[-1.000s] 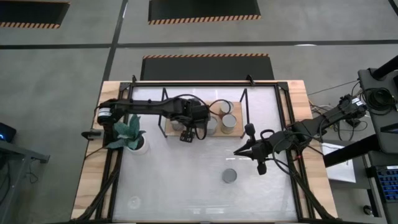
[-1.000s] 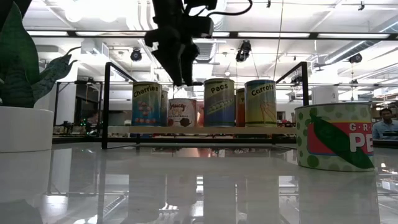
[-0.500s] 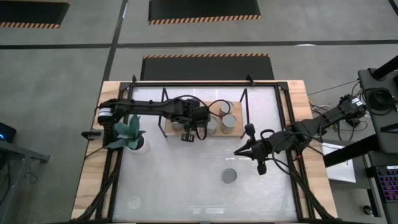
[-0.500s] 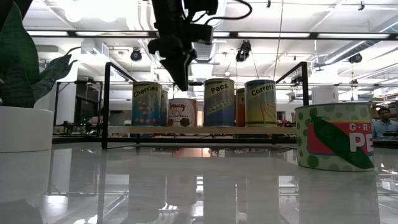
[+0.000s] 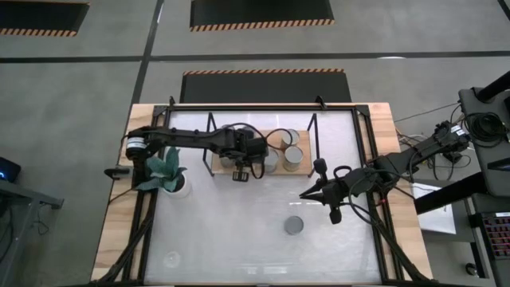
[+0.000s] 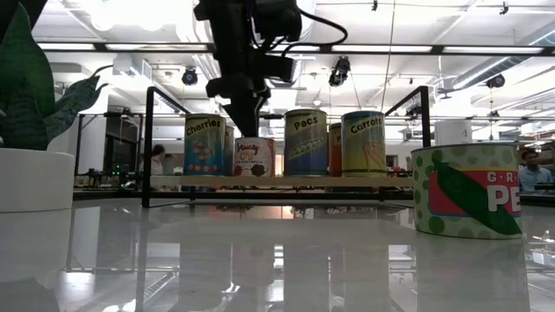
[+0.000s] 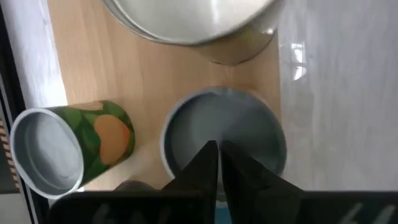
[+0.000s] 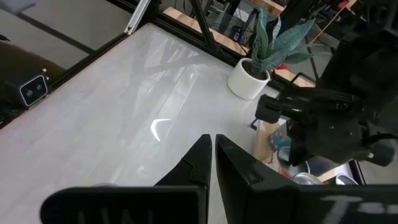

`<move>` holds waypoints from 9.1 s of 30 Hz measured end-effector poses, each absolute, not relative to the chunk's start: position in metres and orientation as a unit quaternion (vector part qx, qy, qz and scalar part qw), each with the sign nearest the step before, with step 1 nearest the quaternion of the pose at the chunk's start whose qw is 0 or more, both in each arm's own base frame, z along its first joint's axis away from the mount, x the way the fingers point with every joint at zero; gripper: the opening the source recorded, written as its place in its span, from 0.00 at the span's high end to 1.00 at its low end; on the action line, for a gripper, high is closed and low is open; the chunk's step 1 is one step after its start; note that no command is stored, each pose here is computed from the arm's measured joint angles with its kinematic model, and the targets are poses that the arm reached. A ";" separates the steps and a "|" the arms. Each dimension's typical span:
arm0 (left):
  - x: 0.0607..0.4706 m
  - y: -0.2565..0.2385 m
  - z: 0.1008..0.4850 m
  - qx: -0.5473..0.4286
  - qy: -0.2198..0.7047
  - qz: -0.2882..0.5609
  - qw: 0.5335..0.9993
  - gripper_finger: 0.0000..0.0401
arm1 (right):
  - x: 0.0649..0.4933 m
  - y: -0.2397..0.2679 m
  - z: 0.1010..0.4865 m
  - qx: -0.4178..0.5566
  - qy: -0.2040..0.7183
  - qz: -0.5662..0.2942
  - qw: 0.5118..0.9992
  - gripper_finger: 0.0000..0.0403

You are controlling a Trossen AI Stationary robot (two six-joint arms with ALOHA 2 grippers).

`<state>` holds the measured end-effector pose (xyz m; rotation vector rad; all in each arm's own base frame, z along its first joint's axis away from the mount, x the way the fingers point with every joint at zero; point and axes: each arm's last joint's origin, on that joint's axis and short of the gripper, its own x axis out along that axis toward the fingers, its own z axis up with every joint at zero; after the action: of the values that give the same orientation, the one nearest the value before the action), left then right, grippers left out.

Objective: Pick and place cans onto a shelf
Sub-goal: Put the small canned meatballs on the shelf, then put the small canned peas on the shelf

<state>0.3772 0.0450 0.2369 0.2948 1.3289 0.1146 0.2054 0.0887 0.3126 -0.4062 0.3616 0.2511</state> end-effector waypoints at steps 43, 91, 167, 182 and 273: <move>0.369 0.005 0.297 0.137 0.451 0.115 0.874 1.00 | 0.206 0.088 0.313 -0.161 0.180 0.098 0.965 0.97; 0.254 -0.074 0.318 0.167 0.160 0.128 0.965 1.00 | 0.232 0.173 0.201 0.142 0.533 -0.034 0.833 0.81; 0.197 -0.054 0.342 0.150 0.049 0.140 0.977 1.00 | 0.385 0.061 0.312 -0.043 0.296 -0.015 0.954 0.30; 0.195 -0.054 0.339 0.162 0.067 0.137 0.975 1.00 | 0.442 0.017 0.284 -0.064 0.412 0.017 0.909 0.30; 0.194 -0.053 0.336 0.164 0.075 0.136 0.974 1.00 | 0.451 -0.038 0.235 -0.125 0.482 -0.012 0.867 0.96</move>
<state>0.1936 -0.0531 0.3365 0.3315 0.1518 0.2737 0.4508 -0.0378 0.2355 -0.2607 1.0089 -0.0258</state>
